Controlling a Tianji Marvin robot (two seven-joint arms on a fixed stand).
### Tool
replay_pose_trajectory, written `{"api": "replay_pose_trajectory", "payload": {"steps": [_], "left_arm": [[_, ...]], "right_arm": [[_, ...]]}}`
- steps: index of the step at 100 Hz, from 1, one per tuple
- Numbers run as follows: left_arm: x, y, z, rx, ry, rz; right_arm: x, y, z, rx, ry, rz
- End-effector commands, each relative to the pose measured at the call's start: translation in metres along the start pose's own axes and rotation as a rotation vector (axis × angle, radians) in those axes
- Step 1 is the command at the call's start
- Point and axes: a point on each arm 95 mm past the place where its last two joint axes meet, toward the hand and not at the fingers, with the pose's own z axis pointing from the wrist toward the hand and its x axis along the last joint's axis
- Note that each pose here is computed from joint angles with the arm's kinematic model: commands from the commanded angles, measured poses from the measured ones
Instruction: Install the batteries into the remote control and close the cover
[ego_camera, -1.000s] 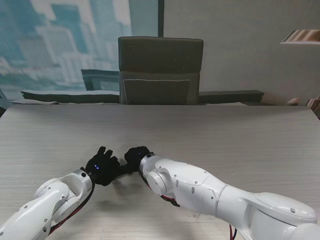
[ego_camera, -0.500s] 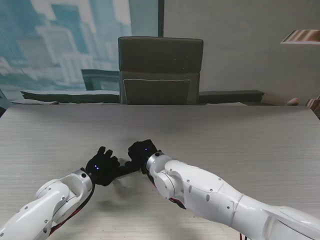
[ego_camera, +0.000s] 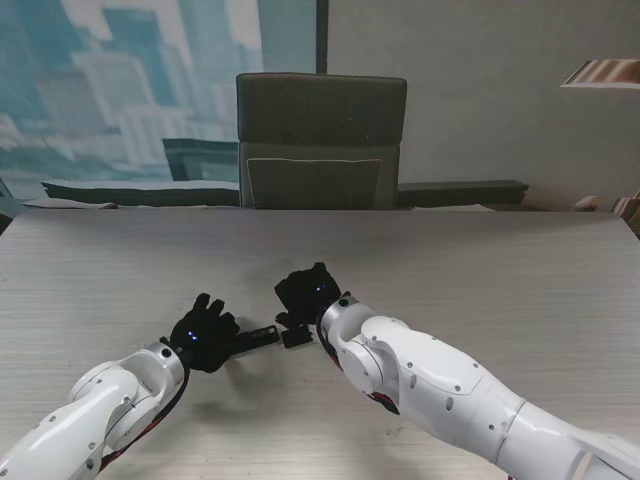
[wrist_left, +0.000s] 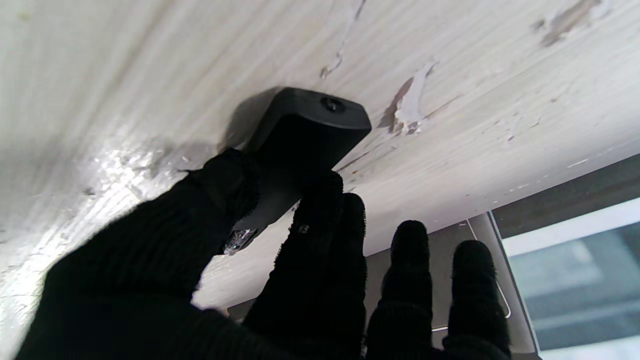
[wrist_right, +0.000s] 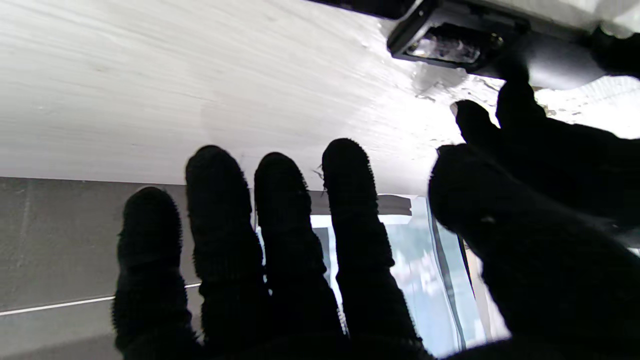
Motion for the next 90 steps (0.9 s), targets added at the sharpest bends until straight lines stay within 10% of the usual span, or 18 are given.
{"api": "replay_pose_trajectory", "payload": {"steps": [1,90], "left_arm": [[0.008,0.030,-0.006,-0.096,0.009,-0.010],[0.009,0.030,-0.006,-0.093,0.009,-0.011]], "right_arm": [[-0.002,-0.009,-0.002,0.033,-0.010,0.000],[0.017,-0.038,0.034,0.154,-0.031,0.014]]}}
